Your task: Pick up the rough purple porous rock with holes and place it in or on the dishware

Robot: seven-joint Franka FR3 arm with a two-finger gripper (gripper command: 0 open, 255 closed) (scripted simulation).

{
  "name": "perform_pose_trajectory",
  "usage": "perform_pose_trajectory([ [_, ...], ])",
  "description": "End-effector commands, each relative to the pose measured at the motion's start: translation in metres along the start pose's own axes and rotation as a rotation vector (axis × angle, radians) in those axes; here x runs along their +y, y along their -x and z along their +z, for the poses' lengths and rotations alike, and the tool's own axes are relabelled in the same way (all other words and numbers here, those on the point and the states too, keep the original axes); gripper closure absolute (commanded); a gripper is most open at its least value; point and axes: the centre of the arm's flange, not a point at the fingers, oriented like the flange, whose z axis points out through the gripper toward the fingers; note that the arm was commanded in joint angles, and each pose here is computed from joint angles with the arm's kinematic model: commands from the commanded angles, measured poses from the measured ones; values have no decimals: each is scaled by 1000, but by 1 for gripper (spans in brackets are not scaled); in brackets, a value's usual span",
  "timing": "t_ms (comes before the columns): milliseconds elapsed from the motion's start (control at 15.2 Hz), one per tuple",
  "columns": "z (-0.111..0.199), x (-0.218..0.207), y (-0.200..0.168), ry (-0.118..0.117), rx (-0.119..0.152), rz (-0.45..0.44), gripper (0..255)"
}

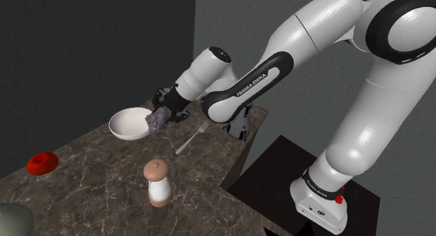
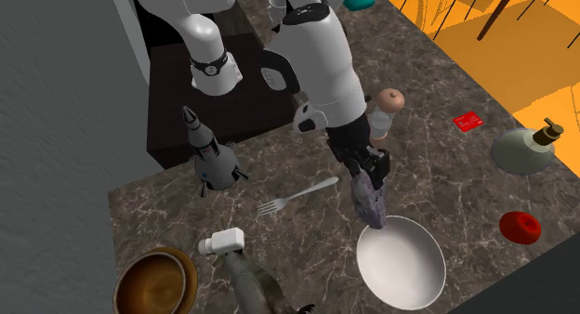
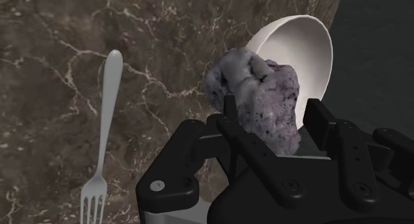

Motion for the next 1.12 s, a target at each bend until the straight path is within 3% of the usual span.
perform_pose_trajectory([
  [0, -9, -6, 0, 0, 0, 0, 255],
  [528, -40, -27, 2, 0, 0, 0, 255],
  [1056, -64, -6, -98, 0, 0, 0, 255],
])
